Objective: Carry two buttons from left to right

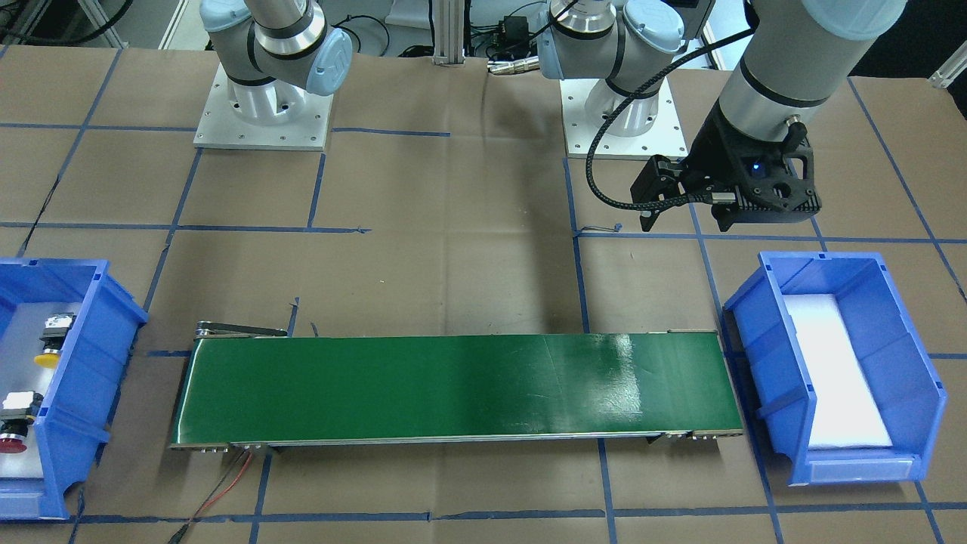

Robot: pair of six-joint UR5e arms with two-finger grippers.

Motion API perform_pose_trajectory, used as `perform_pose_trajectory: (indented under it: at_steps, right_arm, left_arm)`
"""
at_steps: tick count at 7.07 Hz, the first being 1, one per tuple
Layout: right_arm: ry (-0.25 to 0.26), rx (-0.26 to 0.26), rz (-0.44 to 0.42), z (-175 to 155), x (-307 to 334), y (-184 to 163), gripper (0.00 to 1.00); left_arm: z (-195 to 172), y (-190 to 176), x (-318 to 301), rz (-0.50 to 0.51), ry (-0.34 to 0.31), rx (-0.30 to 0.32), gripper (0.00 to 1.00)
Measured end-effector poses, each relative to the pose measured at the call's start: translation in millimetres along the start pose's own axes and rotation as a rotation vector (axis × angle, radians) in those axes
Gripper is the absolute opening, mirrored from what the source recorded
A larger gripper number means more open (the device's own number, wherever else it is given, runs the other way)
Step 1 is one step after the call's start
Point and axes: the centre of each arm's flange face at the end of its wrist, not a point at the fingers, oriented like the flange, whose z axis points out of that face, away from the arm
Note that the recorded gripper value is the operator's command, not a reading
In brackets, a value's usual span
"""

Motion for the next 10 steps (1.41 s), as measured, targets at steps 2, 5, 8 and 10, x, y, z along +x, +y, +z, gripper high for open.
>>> perform_pose_trajectory:
  at_steps: [2, 5, 8, 10]
  right_arm:
    - [-0.034, -0.017, 0.058, -22.5, -72.1, 4.2, 1.0]
    - [-0.074, -0.09, 0.109, -37.3, -200.3, 23.7, 1.0]
    - [-0.049, -0.153, 0.122, -17.8, -259.8, 62.0, 1.0]
    - [-0.041, -0.127, 0.12, -25.5, -263.9, 81.4, 1.0]
  left_arm:
    - [0.0, 0.0, 0.0, 0.0, 0.0, 0.0, 0.99]
    - [0.2, -0.1, 0.0, 0.0, 0.0, 0.0, 0.99]
    - [0.3, -0.2, -0.1, 0.001, -0.001, -0.001, 0.99]
    - [0.6, -0.3, 0.0, 0.007, 0.0, -0.001, 0.99]
